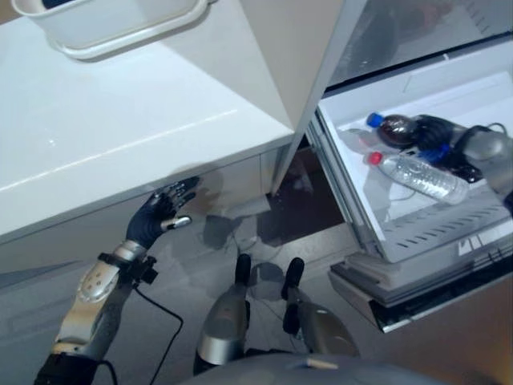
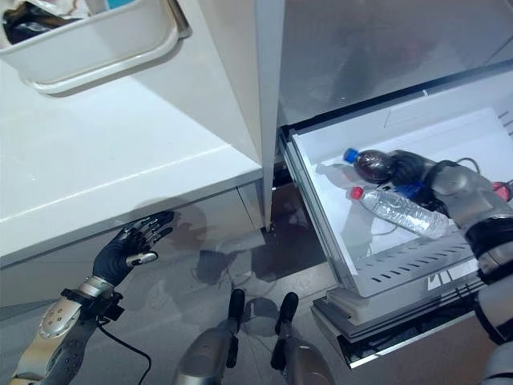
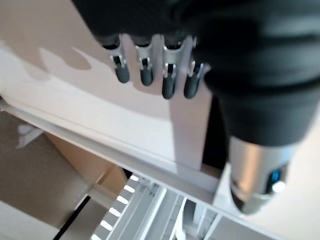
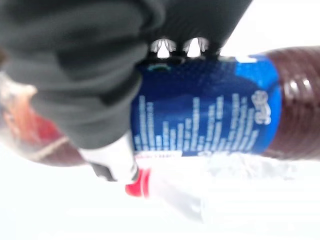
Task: Take the drinks into the refrigerator
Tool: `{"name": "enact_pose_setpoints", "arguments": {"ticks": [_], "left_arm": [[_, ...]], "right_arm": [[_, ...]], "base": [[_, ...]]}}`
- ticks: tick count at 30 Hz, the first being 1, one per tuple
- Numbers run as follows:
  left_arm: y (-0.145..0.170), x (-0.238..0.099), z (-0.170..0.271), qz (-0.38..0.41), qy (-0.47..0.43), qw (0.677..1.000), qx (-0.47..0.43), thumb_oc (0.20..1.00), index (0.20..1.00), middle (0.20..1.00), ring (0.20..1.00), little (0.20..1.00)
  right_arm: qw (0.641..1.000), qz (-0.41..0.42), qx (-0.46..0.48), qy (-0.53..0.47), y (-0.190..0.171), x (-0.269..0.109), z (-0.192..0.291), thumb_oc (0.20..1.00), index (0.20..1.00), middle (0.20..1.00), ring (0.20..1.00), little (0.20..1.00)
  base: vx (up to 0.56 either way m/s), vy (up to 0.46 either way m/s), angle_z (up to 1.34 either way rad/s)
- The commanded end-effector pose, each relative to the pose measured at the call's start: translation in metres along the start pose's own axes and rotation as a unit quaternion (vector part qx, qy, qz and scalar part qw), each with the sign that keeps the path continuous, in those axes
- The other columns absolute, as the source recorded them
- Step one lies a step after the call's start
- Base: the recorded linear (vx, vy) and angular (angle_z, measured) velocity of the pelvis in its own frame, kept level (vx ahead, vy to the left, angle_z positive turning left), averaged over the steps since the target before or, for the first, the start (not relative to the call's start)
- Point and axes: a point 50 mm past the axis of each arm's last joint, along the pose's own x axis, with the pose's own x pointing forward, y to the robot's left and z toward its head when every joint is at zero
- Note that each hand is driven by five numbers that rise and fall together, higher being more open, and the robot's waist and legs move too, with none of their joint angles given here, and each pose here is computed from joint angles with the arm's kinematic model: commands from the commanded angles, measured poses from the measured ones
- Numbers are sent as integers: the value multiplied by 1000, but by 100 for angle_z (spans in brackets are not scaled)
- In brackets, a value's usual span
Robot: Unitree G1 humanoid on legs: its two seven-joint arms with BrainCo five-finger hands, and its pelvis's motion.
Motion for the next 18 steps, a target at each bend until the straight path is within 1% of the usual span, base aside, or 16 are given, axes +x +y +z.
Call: {"name": "enact_pose_setpoints", "arguments": {"ticks": [1, 2, 3, 4, 6, 8, 9, 10, 14, 18], "left_arm": [[-8, -3, 12, -9, -34, 999, 23, 1000, 1000, 1000, 1000, 1000], [-8, -2, 12, -5, -36, 999, 24, 1000, 1000, 1000, 1000, 1000], [-8, -2, 12, -5, -36, 999, 25, 1000, 1000, 1000, 1000, 1000], [-8, -1, 10, 1, -38, 999, 24, 1000, 1000, 1000, 1000, 1000], [-8, -1, 11, 3, -39, 999, 26, 1000, 1000, 1000, 1000, 1000], [-10, 1, 12, 3, -46, 999, 24, 1000, 1000, 1000, 1000, 1000], [-9, 1, 12, 3, -45, 999, 24, 1000, 1000, 1000, 1000, 1000], [-11, 2, 13, 3, -50, 998, 23, 1000, 1000, 1000, 1000, 1000], [-13, 4, 14, 1, -56, 998, 23, 1000, 1000, 1000, 1000, 1000], [-14, 4, 17, -3, -61, 998, 28, 1000, 1000, 1000, 1000, 1000]], "right_arm": [[998, -40, -25, -39, -29, 0, 25, 200, 200, 200, 200, 200], [999, -16, -23, -44, -12, 6, 28, 200, 200, 200, 200, 200], [999, -16, -23, -44, -11, 6, 28, 200, 200, 200, 200, 200], [998, 5, -18, -52, 4, 11, 32, 200, 200, 200, 200, 200], [998, 9, -15, -58, 8, 12, 34, 200, 200, 200, 200, 200], [998, 26, -8, -63, 26, 17, 37, 200, 200, 200, 200, 200], [998, 26, -8, -63, 26, 17, 37, 200, 200, 200, 200, 200], [998, 32, 1, -56, 35, 21, 34, 200, 200, 200, 200, 200], [998, 43, 9, -43, 50, 26, 32, 200, 200, 200, 200, 200], [998, 50, 3, -34, 58, 29, 31, 200, 200, 200, 200, 200]], "base": [[-39, -14, 0], [0, 0, 0], [0, 0, 0], [0, 0, 0], [-8, -10, 2], [-16, -11, 0], [0, 0, 0], [0, 0, 0], [-18, -8, 0], [-33, -10, 4]]}}
